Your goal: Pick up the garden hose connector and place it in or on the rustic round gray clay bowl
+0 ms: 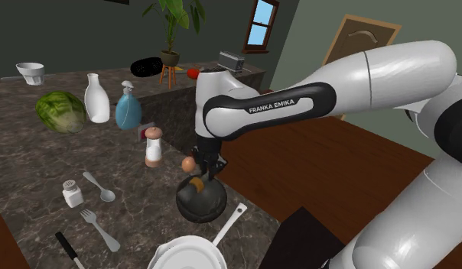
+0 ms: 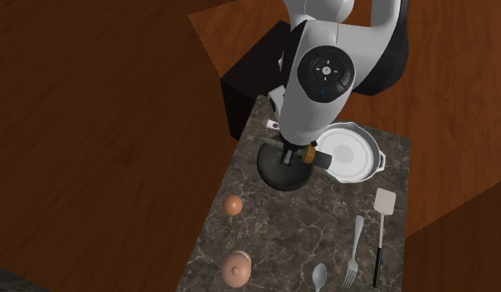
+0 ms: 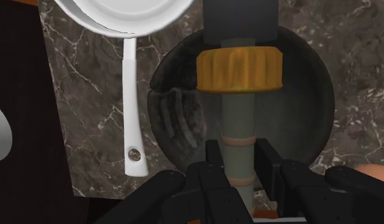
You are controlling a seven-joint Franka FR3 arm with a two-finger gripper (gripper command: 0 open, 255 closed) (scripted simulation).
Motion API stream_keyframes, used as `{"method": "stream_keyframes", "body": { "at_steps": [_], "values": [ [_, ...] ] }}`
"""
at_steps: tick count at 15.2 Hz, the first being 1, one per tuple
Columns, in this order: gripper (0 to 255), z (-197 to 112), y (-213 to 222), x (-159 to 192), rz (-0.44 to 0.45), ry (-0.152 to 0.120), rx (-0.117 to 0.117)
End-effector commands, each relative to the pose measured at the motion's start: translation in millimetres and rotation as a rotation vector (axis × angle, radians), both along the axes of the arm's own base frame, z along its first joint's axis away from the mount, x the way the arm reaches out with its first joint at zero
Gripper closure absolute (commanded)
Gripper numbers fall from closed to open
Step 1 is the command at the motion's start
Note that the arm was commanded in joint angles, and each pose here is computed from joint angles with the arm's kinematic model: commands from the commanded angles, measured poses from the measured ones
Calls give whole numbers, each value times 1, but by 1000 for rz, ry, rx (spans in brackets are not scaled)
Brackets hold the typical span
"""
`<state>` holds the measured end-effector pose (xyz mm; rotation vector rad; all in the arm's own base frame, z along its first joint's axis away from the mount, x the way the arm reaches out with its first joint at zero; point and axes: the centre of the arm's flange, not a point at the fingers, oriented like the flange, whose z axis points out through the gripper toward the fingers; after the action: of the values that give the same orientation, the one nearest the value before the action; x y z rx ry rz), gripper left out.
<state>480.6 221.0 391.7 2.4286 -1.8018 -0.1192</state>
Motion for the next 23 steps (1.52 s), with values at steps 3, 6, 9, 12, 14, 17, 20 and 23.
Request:
{"method": "stream_keyframes", "body": {
  "at_steps": [3, 6, 9, 12, 14, 17, 20, 23],
  "values": [
    [255, -22, -1, 0, 0, 0, 0],
    [255, -38, -1, 0, 0, 0, 0],
    [255, -53, -1, 0, 0, 0, 0],
    [255, -61, -1, 0, 0, 0, 0],
    [255, -61, -1, 0, 0, 0, 0],
    [255, -61, -1, 0, 0, 0, 0],
    [0, -61, -1, 0, 0, 0, 0],
    [0, -61, -1, 0, 0, 0, 0]
  ]
}}
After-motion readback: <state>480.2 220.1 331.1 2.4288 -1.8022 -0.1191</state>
